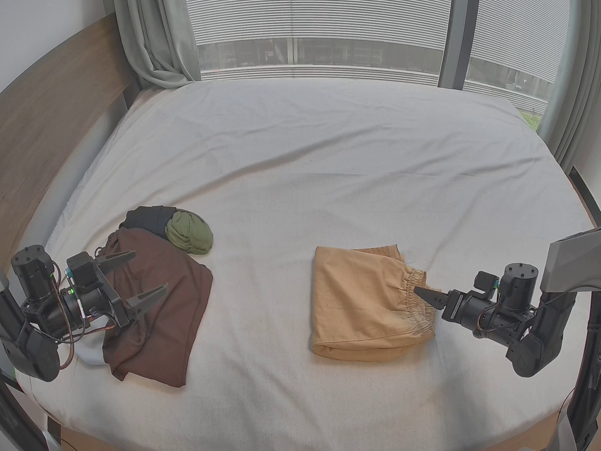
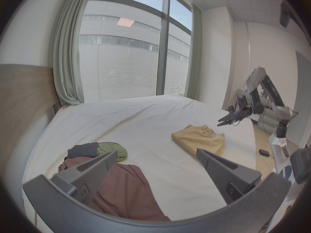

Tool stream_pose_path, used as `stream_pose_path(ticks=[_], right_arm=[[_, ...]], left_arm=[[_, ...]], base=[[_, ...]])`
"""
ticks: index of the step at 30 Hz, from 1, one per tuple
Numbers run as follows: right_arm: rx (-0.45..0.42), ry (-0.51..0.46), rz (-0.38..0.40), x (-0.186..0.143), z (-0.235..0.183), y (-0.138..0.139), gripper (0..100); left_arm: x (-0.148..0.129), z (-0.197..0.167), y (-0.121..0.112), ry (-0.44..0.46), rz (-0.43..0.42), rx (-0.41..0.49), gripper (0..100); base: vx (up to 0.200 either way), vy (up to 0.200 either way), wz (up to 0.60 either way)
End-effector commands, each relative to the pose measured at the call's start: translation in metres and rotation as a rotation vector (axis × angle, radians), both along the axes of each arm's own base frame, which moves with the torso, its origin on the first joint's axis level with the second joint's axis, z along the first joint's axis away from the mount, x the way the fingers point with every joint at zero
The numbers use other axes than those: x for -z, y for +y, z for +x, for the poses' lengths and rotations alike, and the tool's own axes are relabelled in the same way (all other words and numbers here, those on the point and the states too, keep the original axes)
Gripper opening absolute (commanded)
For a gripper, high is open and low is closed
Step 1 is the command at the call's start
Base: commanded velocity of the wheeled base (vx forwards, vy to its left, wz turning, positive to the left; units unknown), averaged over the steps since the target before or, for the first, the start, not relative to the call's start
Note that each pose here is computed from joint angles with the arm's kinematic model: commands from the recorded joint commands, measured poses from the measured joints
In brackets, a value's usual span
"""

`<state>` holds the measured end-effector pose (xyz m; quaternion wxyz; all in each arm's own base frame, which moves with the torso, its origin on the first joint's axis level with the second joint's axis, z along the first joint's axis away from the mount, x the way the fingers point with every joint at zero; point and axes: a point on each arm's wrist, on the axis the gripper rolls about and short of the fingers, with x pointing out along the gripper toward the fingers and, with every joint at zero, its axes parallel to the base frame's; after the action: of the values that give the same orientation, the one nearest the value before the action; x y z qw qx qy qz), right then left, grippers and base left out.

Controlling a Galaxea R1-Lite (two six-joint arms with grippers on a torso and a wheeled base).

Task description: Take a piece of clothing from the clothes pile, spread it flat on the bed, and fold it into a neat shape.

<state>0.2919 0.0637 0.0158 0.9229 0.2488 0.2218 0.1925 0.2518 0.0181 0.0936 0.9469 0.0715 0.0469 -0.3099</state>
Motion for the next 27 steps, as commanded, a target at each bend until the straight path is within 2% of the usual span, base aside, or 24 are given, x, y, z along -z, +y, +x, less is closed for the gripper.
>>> stream_pose_path(ticks=[1,8,16,27], right_arm=[[-0.001,0.016,-0.027,0.002,-0.006,-0.004,100],[0.003,0.082,-0.059,0.018,-0.012,-0.008,100],[0.021,0.192,-0.075,0.052,-0.010,-0.014,100],[0.003,0.228,-0.073,0.069,-0.007,-0.007,100]], left_arm=[[0.037,-0.005,0.002,0.084,0.006,-0.012,100],[0.038,-0.017,-0.002,0.120,-0.007,-0.003,100],[0.040,-0.025,-0.004,0.144,-0.014,0.028,100],[0.041,-0.028,-0.005,0.154,-0.014,0.039,100]], base=[[0.000,0.000,0.00],[0.000,0.000,0.00],[0.000,0.000,0.00],[0.000,0.000,0.00]])
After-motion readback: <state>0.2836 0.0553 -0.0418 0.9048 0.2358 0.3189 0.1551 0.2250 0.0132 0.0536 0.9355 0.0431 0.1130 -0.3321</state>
